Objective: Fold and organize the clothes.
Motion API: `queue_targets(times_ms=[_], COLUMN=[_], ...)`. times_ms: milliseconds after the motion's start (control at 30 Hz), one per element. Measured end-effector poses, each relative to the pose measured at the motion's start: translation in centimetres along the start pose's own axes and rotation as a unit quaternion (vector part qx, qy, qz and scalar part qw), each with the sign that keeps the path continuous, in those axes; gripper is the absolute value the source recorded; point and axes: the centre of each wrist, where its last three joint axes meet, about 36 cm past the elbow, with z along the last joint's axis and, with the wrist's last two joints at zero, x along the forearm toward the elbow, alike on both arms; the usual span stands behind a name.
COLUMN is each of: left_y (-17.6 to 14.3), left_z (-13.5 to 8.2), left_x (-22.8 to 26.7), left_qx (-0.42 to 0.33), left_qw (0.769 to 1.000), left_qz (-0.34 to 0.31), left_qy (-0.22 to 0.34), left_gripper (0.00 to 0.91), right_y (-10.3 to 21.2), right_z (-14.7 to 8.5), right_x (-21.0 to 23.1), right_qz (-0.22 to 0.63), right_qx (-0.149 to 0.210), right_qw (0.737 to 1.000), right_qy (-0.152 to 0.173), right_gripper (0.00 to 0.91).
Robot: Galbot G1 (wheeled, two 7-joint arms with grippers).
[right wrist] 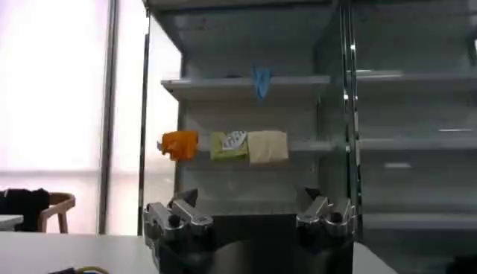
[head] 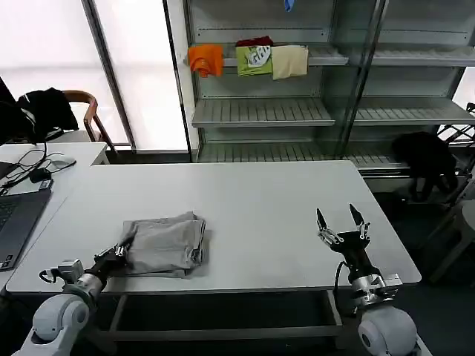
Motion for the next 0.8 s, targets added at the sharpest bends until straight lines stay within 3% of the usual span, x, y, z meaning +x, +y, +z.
queue_targets(times_ms=[200, 333, 467, 600, 800], left_y=[2.0, 4.8, 8.7, 11.6, 11.5], left_z=[-1.3, -3.6, -7.1, -12.1, -17.8], left_x=[0.8, 1.7, 3.2, 5.0, 6.8], left_qx=[-0.016, -0.040, -0.082, -0.139, -0.206], left_qw=[0.999, 0.997, 0.991, 0.978, 0.960], left_qz=[-0.022, -0.050, -0.088, -0.120, -0.121], left_qy=[-0.017, -0.039, -0.065, -0.103, -0.144], left_gripper=[0.000, 0.000, 0.000, 0.000, 0.000], right_y=[0.2, 0.4, 0.7, 0.8, 0.8], right_z=[-0.1, -0.1, -0.1, -0.2, -0.2], right_x=[-0.2, -0.4, -0.5, -0.8, -0.9], right_qz=[-0.004, -0.006, -0.009, -0.012, -0.012], right_qx=[-0.001, -0.003, -0.004, -0.004, -0.005], right_qw=[1.000, 1.000, 1.000, 1.000, 1.000], right_qy=[-0.002, -0.004, -0.004, -0.005, -0.005], right_gripper=[0.907, 0.907, 0.907, 0.907, 0.907])
